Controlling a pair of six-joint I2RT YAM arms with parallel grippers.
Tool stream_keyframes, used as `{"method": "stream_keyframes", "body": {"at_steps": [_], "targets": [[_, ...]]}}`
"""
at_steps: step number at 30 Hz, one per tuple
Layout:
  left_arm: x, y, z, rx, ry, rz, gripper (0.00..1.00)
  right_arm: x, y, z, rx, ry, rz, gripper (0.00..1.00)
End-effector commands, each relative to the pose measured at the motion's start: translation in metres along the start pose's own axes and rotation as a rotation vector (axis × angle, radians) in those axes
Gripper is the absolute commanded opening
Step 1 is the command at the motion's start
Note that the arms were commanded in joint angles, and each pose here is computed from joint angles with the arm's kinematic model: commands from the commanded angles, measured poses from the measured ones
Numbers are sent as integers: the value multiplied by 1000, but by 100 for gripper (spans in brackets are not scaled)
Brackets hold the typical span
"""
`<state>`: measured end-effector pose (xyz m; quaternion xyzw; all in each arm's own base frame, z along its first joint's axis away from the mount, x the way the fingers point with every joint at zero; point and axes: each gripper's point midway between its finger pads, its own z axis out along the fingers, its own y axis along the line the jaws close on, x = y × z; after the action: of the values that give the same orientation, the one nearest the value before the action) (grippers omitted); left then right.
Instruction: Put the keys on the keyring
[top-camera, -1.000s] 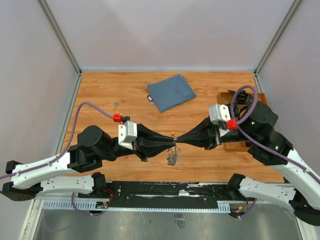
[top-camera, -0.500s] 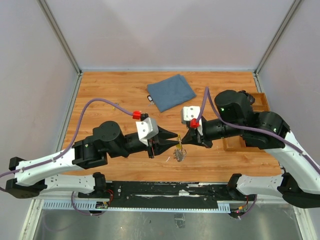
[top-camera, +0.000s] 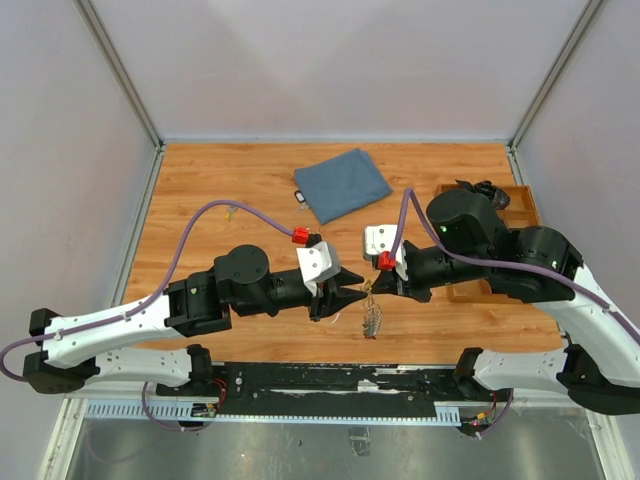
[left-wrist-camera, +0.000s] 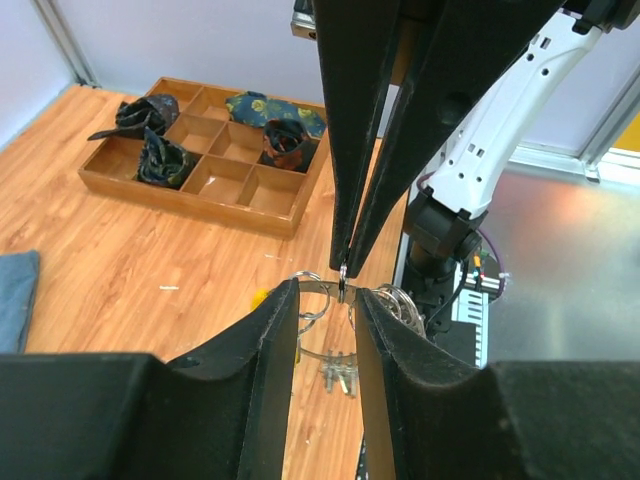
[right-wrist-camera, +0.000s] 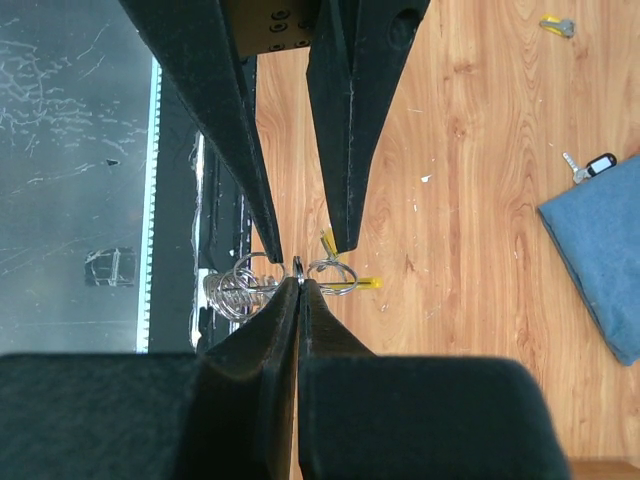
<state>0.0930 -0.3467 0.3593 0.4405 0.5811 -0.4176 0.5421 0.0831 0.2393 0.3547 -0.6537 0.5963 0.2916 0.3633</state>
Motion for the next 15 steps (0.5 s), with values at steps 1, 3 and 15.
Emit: {"method": "stream_keyframes", "body": {"at_steps": [1, 3, 15], "targets": [[-6, -5, 2, 24, -34, -15, 35, -17, 4, -9, 3, -73, -61, 0], [-5, -4, 3, 22, -31, -16, 33, -18, 6, -9, -3, -77, -63, 0], [-6, -6, 8, 31, -32, -12, 26, -21, 9, -6, -23, -103, -74, 0]]}}
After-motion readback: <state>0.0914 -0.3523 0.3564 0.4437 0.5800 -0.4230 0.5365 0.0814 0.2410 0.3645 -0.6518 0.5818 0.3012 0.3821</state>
